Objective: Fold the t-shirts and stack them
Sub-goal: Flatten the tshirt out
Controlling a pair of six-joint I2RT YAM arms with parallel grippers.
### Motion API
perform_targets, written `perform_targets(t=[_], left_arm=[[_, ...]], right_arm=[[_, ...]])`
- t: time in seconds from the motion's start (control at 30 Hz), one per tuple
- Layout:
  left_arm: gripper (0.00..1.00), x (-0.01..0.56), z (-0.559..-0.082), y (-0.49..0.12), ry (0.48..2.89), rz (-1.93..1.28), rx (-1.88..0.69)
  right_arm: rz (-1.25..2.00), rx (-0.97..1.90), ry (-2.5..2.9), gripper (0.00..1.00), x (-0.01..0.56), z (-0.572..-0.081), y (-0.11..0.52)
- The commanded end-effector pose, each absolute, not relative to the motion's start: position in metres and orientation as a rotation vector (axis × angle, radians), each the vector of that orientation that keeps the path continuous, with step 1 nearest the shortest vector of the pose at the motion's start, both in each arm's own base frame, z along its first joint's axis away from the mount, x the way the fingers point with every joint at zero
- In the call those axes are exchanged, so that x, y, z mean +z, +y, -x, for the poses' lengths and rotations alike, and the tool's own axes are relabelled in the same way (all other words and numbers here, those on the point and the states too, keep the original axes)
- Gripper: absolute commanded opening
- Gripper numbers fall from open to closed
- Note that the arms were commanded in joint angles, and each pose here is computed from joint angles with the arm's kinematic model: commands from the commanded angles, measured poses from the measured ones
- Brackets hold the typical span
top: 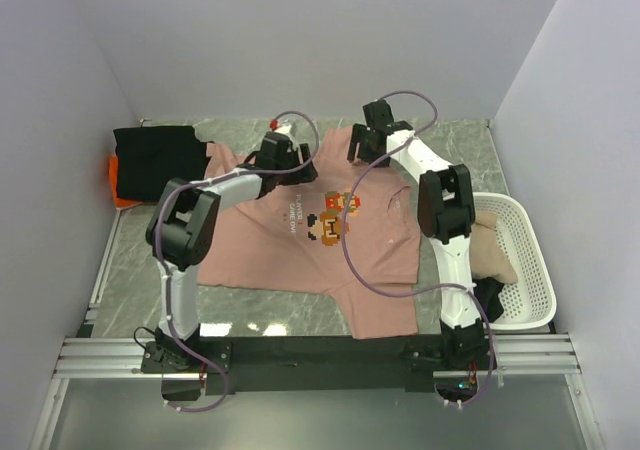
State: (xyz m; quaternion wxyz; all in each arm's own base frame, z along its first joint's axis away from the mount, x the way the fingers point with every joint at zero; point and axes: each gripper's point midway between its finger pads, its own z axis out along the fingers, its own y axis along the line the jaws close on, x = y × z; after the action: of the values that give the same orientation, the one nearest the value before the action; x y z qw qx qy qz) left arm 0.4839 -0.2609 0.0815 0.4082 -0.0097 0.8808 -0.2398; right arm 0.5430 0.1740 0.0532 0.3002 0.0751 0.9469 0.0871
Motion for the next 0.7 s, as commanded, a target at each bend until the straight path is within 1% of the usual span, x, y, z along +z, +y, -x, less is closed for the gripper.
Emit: perform_targets(t=[0.0, 0.03, 0.07, 0.13, 0.3, 0.37, 0.43, 0.67], left_arm=[[0.72, 0.094, -0.492, -0.298, 2.2, -0.025, -0.745], [0.72, 0.09, -0.493, -0.304, 2.212, -0.036, -0.755], [0.72, 0.093, -0.493, -0.314, 2.208, -0.055, -0.778], [0.72, 0.08, -0.492, -0.323, 2.234, -0.064, -0.791], [0.72, 0.073, -0.49, -0.35, 2.239, -0.087, -0.863], [0.72, 0.078, -0.489, -0.362, 2.224, -0.108, -0.882], [0.72, 0.072, -0.487, -0.372, 2.237, -0.122, -0.891], [0.72, 0.072, -0.487, -0.41, 2.227, -0.165, -0.965]], right_arm=[[-0.175, 0.23, 2.555, 0.79, 0.061, -0.547, 0.169], [-0.175, 0.244, 2.586, 0.79, 0.049, -0.545, 0.169], [-0.187, 0.252, 2.582, 0.79, 0.053, -0.551, 0.166], [-0.21, 0.243, 2.626, 0.79, 0.04, -0.547, 0.16], [-0.314, 0.259, 2.673, 0.78, 0.022, -0.547, 0.127], [-0.321, 0.337, 2.684, 0.75, 0.02, -0.546, 0.127], [-0.345, 0.348, 2.672, 0.72, 0.023, -0.549, 0.119], [-0.342, 0.375, 2.683, 0.72, 0.027, -0.55, 0.113]])
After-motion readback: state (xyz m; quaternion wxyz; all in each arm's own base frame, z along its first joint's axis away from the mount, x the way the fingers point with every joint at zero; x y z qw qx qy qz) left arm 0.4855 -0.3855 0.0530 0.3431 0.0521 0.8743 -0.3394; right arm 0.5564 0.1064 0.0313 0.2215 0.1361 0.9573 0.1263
